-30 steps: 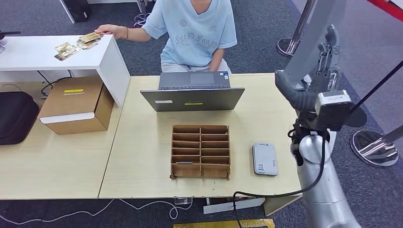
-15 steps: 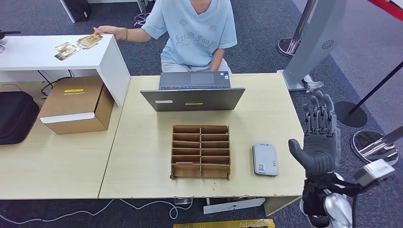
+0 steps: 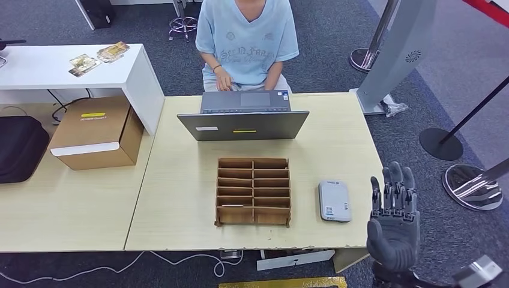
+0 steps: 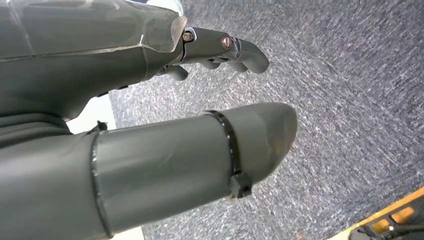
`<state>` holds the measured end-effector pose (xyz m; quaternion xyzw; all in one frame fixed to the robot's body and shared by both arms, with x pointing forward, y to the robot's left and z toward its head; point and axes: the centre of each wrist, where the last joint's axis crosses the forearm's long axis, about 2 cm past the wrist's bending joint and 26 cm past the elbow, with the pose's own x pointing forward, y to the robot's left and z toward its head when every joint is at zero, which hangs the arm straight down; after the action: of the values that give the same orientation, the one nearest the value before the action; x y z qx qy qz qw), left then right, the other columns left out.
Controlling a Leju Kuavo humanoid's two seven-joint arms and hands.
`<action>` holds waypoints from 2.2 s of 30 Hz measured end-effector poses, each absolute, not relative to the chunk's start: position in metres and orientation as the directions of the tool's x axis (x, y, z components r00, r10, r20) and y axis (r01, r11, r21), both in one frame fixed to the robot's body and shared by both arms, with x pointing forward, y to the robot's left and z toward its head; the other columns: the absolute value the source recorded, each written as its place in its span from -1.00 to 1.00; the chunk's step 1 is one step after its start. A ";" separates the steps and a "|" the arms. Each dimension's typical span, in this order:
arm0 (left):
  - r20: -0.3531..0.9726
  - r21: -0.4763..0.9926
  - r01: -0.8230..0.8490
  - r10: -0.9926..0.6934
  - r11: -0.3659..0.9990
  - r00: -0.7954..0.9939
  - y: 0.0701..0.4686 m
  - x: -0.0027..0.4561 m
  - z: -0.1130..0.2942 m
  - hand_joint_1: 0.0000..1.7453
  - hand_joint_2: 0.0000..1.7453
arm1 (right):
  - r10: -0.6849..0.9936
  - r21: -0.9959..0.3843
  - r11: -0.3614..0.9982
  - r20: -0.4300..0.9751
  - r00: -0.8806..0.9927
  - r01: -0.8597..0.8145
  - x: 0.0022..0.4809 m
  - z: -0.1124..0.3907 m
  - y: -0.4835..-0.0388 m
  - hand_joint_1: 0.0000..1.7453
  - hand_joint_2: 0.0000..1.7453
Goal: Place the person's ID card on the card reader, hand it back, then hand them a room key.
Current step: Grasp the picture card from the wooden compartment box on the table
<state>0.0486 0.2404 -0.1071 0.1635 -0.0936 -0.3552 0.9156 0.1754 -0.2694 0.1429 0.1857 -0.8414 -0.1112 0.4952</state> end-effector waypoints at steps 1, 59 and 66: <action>0.056 0.366 0.619 -0.680 0.695 0.731 0.240 0.049 -0.107 -1.00 -1.00 | -0.416 0.365 0.909 0.800 -0.432 -0.199 0.175 0.141 -0.266 -1.00 1.00; 0.036 0.338 0.647 -0.696 0.683 0.717 0.227 0.049 -0.106 -1.00 -1.00 | 0.979 -0.942 0.195 0.206 0.013 0.273 0.182 0.101 -0.183 -1.00 1.00; 0.037 0.340 0.653 -0.703 0.677 0.710 0.227 0.049 -0.106 -1.00 -1.00 | 0.976 -0.929 0.214 0.193 -0.098 0.301 0.184 0.105 -0.177 -1.00 1.00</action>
<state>0.0488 0.2273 -0.1057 0.1529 -0.0827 -0.3717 0.9119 0.1843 -0.1768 0.1053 -0.5007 -0.6376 0.3774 0.4476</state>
